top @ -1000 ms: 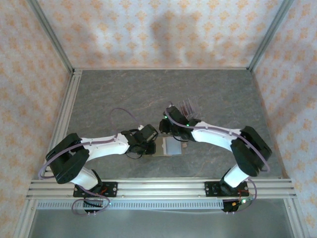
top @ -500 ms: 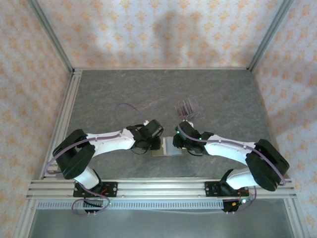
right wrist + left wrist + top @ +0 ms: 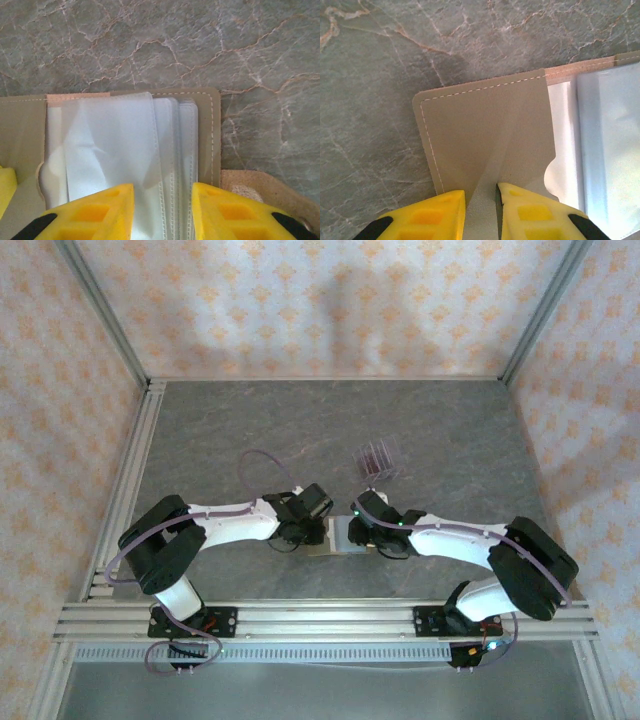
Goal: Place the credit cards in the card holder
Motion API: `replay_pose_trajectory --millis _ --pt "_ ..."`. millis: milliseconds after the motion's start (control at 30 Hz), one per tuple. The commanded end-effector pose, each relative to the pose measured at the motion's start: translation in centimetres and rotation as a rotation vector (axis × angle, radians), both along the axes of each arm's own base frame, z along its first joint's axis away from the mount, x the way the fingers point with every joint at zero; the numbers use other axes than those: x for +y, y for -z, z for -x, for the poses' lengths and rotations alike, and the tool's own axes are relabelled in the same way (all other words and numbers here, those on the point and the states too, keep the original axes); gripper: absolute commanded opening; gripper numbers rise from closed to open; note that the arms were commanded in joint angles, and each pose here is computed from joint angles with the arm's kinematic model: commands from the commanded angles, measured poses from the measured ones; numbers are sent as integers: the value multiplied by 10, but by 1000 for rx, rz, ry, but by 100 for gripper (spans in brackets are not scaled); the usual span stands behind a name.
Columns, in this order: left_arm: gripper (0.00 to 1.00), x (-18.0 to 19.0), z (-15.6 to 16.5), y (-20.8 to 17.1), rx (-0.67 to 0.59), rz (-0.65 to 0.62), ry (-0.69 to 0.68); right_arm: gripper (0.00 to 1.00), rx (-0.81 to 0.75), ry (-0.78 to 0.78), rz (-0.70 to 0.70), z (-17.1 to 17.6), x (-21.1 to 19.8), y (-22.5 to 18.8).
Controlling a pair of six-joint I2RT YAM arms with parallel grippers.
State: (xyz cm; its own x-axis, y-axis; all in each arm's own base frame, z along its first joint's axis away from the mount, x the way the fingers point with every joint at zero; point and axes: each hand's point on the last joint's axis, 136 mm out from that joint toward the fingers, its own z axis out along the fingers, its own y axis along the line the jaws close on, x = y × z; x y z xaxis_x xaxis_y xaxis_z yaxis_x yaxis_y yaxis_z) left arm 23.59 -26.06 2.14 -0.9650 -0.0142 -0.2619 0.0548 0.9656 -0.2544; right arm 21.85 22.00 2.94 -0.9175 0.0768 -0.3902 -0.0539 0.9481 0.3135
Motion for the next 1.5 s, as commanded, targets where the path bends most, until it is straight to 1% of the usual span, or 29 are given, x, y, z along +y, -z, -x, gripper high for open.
replay_pose_trajectory --millis 0,200,367,633,867,1067,1333,1467 --pt "24 -3 -1 7 4 -16 18 36 -14 1 14 0 1 -1" --pt "24 -5 -2 5 2 -11 19 36 -17 -5 26 0 2 -2" --pt "24 -4 -1 6 4 -13 16 36 -54 -6 75 -3 -1 -8" --pt "24 -6 -1 7 7 -6 16 37 -97 -26 112 -16 7 -19" --pt "24 -3 0 7 4 -10 15 37 -87 -47 145 -26 18 -11" --pt "24 -3 0 6 1 -9 17 37 -71 -44 180 -29 18 0" --pt "24 -3 0 7 3 -10 18 37 -33 -55 196 -19 15 19" --pt "24 -4 0 5 1 -5 20 34 -31 -63 219 -14 15 25"
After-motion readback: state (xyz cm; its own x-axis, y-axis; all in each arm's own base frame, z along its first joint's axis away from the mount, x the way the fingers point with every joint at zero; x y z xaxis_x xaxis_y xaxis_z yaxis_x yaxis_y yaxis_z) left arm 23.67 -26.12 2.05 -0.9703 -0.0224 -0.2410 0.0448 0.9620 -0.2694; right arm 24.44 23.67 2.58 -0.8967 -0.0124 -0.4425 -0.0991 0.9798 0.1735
